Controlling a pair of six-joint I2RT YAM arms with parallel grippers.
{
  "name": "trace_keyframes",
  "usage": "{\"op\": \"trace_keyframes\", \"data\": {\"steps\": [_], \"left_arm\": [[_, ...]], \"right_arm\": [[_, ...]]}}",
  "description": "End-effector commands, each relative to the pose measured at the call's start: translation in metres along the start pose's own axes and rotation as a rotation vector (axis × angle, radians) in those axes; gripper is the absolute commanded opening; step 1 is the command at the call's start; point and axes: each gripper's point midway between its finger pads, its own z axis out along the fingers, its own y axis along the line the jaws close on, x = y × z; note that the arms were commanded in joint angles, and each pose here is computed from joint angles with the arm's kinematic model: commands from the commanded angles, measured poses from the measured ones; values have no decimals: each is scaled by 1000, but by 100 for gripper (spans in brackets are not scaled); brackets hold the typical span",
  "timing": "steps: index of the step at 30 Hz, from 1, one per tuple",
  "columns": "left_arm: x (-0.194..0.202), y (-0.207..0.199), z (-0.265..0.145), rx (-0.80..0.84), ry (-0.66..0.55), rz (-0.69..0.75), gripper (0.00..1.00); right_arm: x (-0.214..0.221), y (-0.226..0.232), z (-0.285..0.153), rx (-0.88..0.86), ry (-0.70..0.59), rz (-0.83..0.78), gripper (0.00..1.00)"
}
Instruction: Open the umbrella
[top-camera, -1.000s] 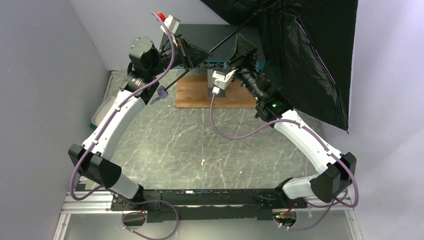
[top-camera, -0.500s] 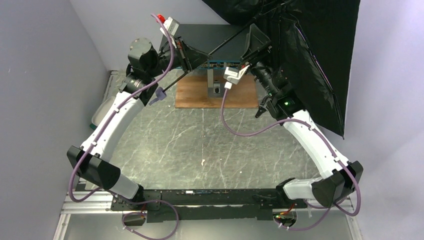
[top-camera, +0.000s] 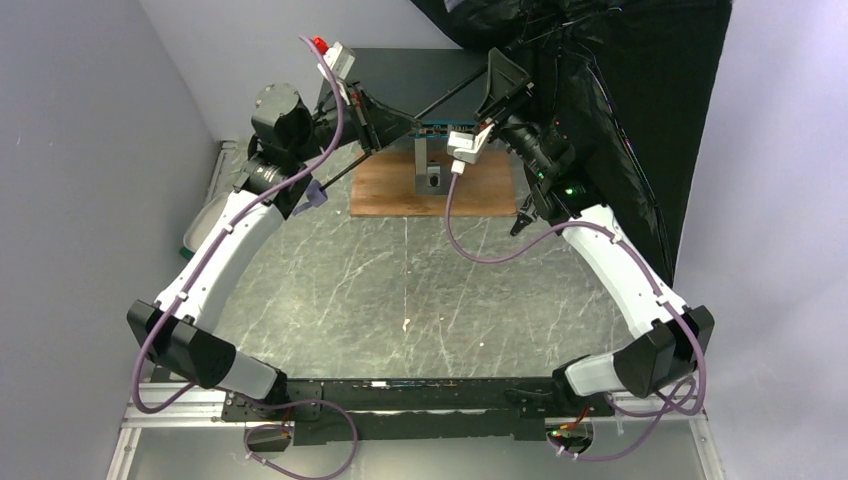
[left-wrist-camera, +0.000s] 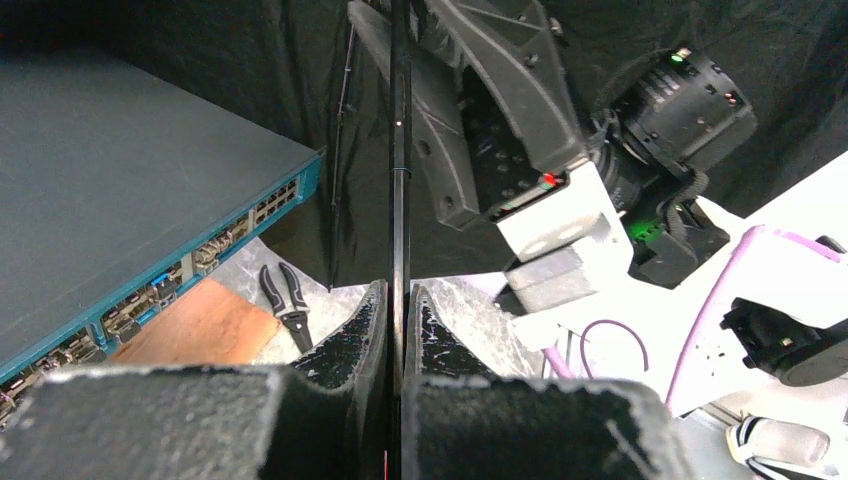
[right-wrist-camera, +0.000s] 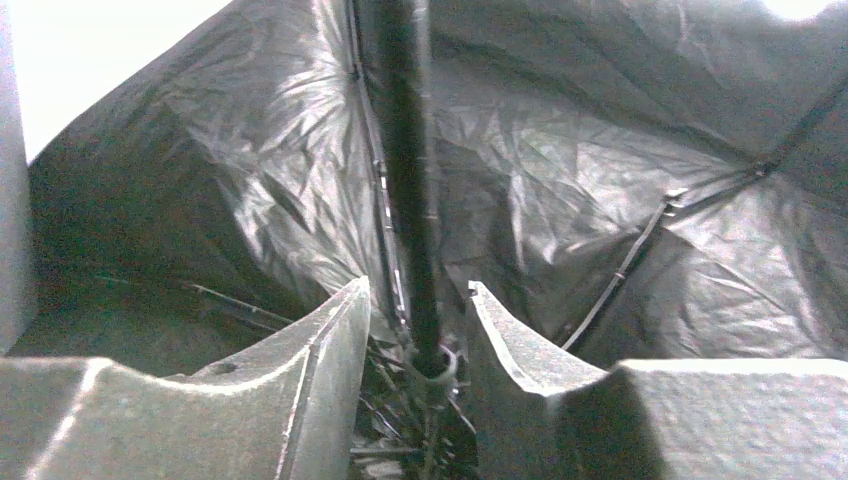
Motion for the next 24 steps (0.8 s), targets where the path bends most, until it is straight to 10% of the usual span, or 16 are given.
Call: {"op": "trace_keyframes", "data": {"steps": [1, 16, 21, 24], "left_arm": [[-43, -49, -20, 103, -108, 120, 0], [-23, -46, -32, 61, -38, 144, 0], [-4, -12, -40, -69, 138, 348, 61], [17, 9, -50, -136, 286, 467, 76]], "right_arm": [[10, -15, 5, 34, 1, -39, 40], [55, -10, -2, 45, 104, -83, 0], [53, -32, -12, 87, 90, -108, 0], [44, -40, -21, 80, 56, -131, 0]]}}
